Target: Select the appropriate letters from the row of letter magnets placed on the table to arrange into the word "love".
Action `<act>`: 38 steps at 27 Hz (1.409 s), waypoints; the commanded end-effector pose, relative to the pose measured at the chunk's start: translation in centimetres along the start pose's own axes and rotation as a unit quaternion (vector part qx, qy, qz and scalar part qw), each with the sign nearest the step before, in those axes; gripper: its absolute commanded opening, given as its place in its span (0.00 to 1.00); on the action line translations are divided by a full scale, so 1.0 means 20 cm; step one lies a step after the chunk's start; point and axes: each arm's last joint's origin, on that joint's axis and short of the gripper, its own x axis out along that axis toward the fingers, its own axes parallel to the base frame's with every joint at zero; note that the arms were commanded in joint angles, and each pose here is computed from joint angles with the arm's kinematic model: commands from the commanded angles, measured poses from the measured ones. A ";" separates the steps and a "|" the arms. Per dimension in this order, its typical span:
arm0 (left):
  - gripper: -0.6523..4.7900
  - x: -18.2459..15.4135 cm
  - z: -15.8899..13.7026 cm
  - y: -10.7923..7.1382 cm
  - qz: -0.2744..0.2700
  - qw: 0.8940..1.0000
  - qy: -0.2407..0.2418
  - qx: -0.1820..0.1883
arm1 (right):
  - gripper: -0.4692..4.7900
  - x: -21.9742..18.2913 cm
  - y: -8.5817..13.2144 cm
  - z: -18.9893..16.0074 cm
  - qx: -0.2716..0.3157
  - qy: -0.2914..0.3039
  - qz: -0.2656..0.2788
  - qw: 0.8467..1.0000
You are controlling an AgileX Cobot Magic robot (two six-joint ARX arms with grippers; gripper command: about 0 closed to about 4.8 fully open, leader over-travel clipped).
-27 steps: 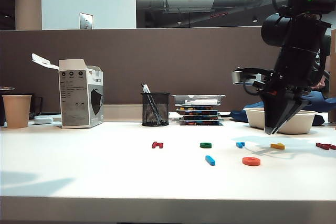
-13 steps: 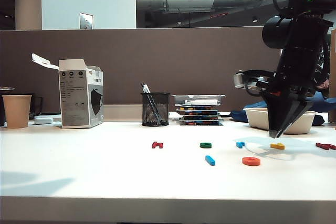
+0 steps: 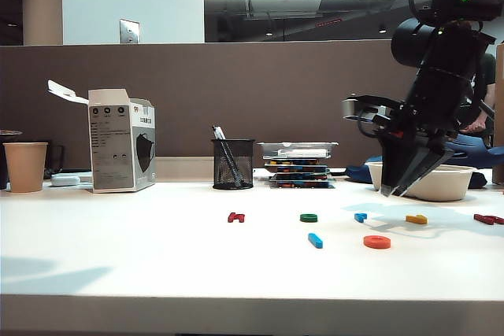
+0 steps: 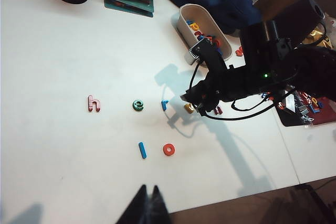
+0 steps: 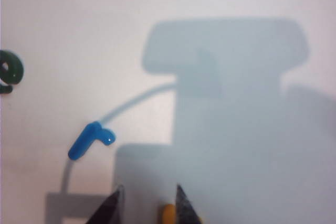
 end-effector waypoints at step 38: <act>0.11 -0.01 0.01 0.00 -0.003 1.000 -0.005 0.000 | 0.40 0.06 -0.01 -0.06 -0.030 0.063 -0.017 0.997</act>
